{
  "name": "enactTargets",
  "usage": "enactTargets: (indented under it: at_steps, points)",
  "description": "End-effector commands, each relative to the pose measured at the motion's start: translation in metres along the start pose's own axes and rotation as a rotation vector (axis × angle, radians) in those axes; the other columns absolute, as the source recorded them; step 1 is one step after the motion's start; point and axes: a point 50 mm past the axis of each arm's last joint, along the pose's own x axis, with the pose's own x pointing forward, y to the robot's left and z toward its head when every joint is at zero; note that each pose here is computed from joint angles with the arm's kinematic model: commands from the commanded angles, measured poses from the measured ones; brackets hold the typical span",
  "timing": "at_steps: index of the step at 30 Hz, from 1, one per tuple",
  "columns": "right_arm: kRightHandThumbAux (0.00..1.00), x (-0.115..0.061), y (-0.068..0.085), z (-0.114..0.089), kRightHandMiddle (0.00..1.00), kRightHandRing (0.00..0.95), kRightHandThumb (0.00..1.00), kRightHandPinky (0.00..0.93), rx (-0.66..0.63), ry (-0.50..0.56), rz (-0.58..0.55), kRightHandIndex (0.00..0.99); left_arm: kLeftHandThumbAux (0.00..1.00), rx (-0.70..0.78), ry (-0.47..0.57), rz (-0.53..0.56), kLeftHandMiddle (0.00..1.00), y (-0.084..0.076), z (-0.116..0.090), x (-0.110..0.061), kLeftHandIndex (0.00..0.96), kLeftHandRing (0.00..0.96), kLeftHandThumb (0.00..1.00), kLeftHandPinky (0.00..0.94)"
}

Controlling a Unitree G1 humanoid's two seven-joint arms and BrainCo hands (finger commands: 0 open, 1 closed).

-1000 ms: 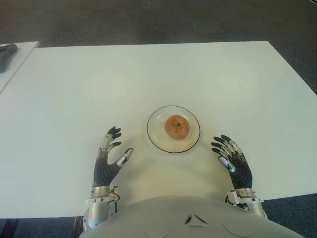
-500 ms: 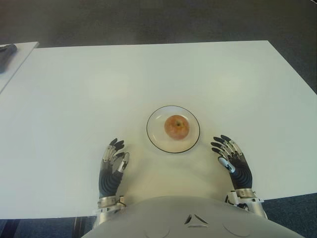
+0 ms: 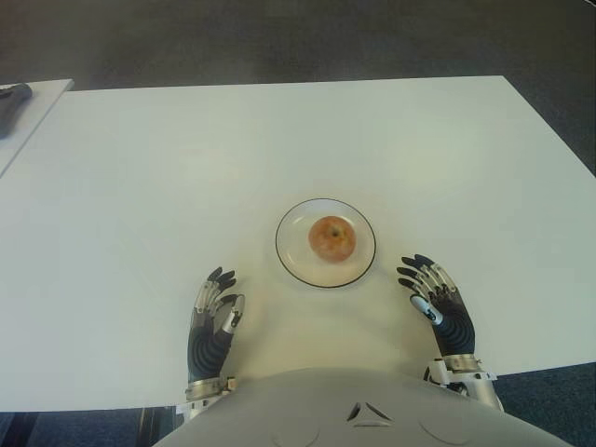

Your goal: Put the apples into the plate.

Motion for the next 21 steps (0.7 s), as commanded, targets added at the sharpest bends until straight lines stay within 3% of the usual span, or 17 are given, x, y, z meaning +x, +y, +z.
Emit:
enactTargets:
  at_steps: [1,10,21]
  points:
    - [0.635,-0.007,-0.004,-0.003,0.262,0.268,0.477,0.287,-0.020,0.040,-0.005,0.182,0.494,0.008,0.111,0.005,0.243,-0.002,-0.013,-0.016,0.143,0.265,0.076,0.302]
    - [0.629,-0.008,-0.004,-0.002,0.266,0.275,0.480,0.296,-0.012,0.051,-0.018,0.187,0.514,0.016,0.147,0.029,0.219,-0.006,-0.012,-0.025,0.124,0.258,0.093,0.289]
    - [0.621,-0.010,-0.005,-0.001,0.256,0.269,0.490,0.292,-0.012,0.072,-0.040,0.176,0.468,0.027,0.168,0.027,0.212,-0.006,-0.009,-0.031,0.121,0.252,0.106,0.290]
